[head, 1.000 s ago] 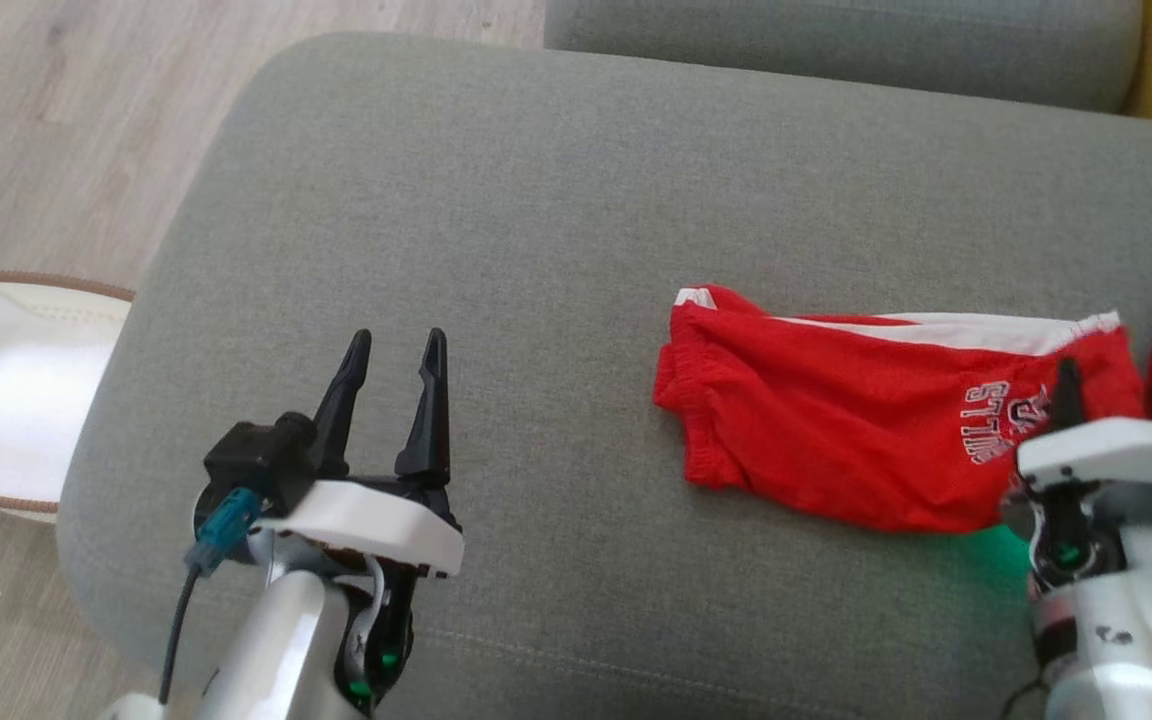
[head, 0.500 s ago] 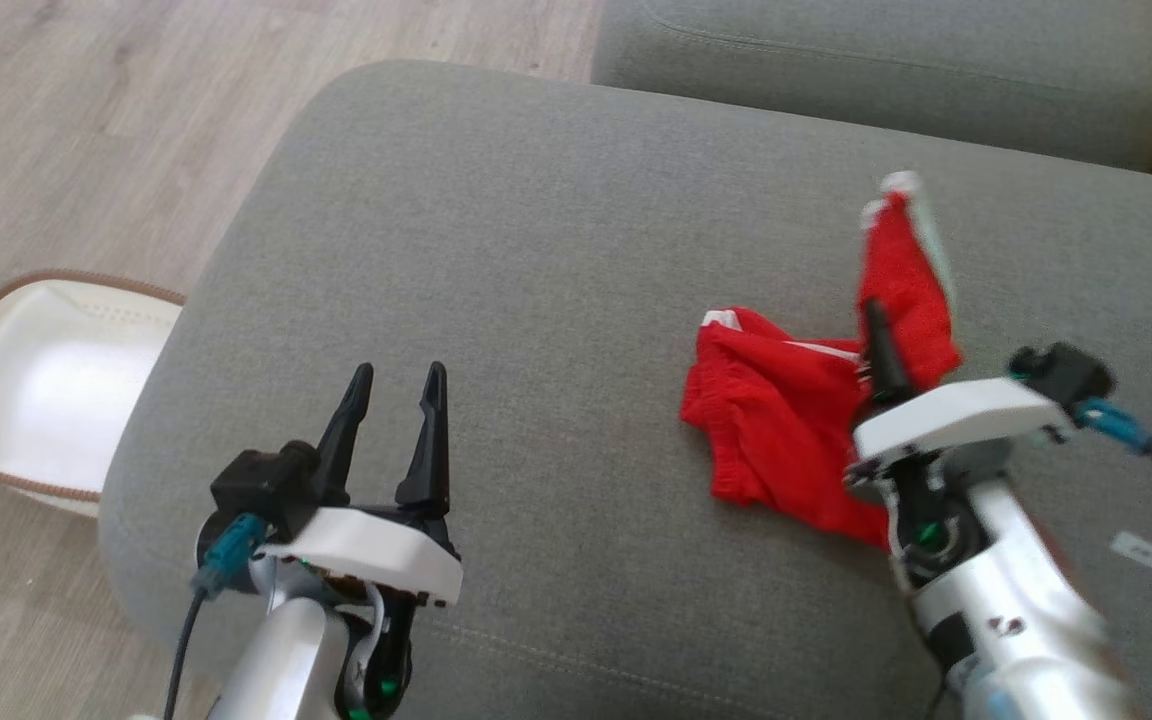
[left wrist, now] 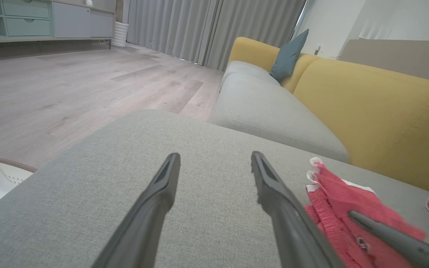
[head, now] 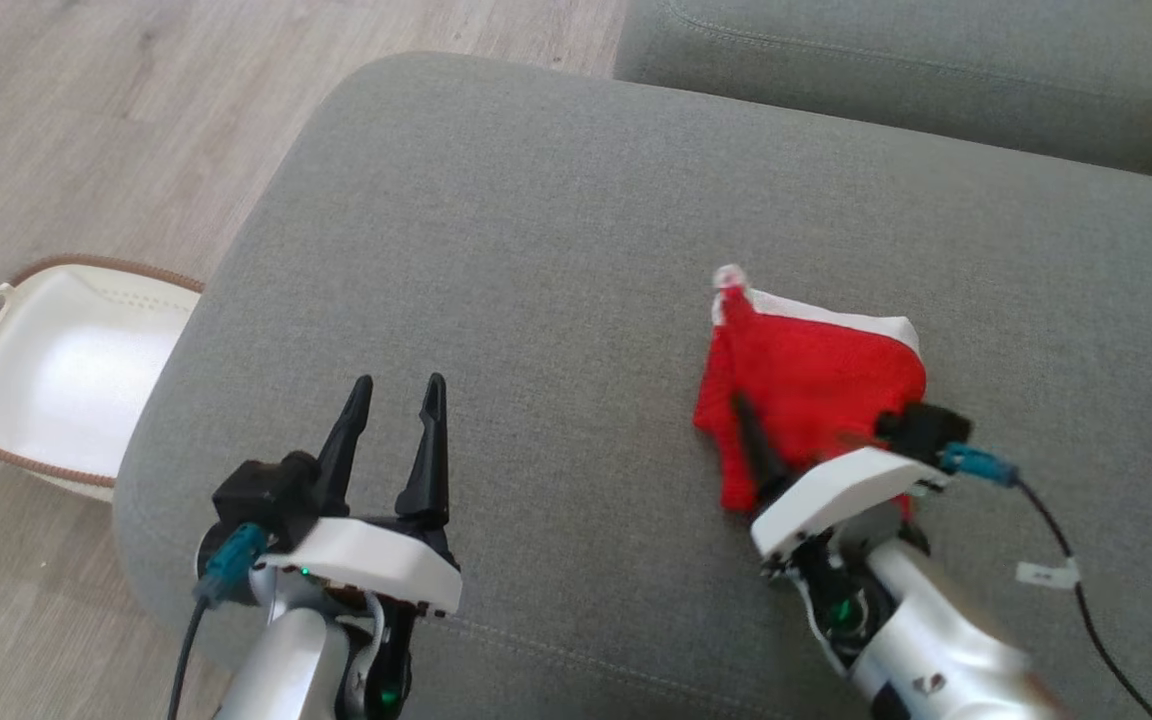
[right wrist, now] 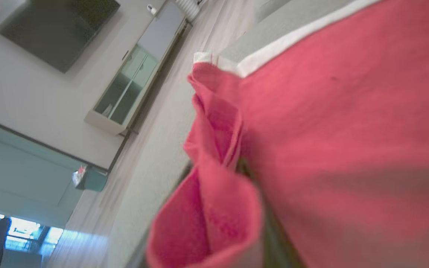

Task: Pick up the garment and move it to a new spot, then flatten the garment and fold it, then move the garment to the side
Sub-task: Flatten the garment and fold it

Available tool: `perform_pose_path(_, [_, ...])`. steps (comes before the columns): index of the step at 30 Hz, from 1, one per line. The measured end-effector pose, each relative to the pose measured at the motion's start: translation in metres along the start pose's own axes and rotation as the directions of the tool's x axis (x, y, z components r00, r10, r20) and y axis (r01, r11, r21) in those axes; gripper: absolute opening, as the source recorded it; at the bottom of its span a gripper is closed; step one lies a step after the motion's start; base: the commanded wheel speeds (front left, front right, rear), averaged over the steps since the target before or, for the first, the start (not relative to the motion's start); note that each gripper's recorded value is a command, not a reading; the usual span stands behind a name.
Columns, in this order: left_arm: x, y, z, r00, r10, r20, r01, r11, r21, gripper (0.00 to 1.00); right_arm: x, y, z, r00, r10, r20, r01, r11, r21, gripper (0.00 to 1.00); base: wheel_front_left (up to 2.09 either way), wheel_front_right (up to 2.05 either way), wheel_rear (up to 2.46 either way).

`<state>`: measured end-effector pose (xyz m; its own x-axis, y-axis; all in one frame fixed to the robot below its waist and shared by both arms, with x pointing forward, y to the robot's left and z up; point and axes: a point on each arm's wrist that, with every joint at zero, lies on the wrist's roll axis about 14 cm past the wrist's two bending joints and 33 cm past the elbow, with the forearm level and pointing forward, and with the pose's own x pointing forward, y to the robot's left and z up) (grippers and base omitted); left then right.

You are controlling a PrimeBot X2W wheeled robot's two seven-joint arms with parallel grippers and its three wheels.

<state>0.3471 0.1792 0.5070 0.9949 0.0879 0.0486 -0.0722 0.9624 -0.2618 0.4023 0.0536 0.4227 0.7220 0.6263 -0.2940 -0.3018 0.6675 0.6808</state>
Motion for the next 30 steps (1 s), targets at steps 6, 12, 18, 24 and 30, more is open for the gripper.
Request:
perform_pose_path(6, [0.001,-0.002,-0.002,1.0,-0.003,-0.005,0.003,1.0,0.001,1.0,-0.002,0.015,-0.018,0.997,0.048,-0.053,-0.05,0.998,-0.027,1.0,0.0,0.0,0.0])
perform_pose_path(12, [0.003,-0.007,-0.002,1.0,-0.02,-0.006,0.019,1.0,-0.003,1.0,-0.011,0.026,-0.048,0.982,0.085,-0.167,-0.099,0.992,-0.074,1.0,0.0,0.0,0.0])
perform_pose_path(18, [0.005,-0.012,-0.002,0.999,-0.035,-0.005,0.035,0.999,-0.004,1.0,-0.016,0.017,-0.051,0.983,0.057,-0.177,-0.072,0.994,-0.078,1.0,0.0,0.0,0.0])
perform_pose_path(24, [0.008,-0.016,0.001,0.999,-0.045,0.004,0.045,0.999,-0.007,1.0,-0.008,0.02,-0.006,0.998,0.06,-0.031,-0.063,0.993,-0.099,1.0,0.0,0.0,0.0])
perform_pose_path(30, [0.012,-0.028,0.006,0.996,-0.082,0.023,0.082,0.997,-0.013,1.0,-0.017,-0.001,0.051,0.989,0.005,0.151,0.019,0.987,-0.162,1.0,0.0,0.0,0.0])
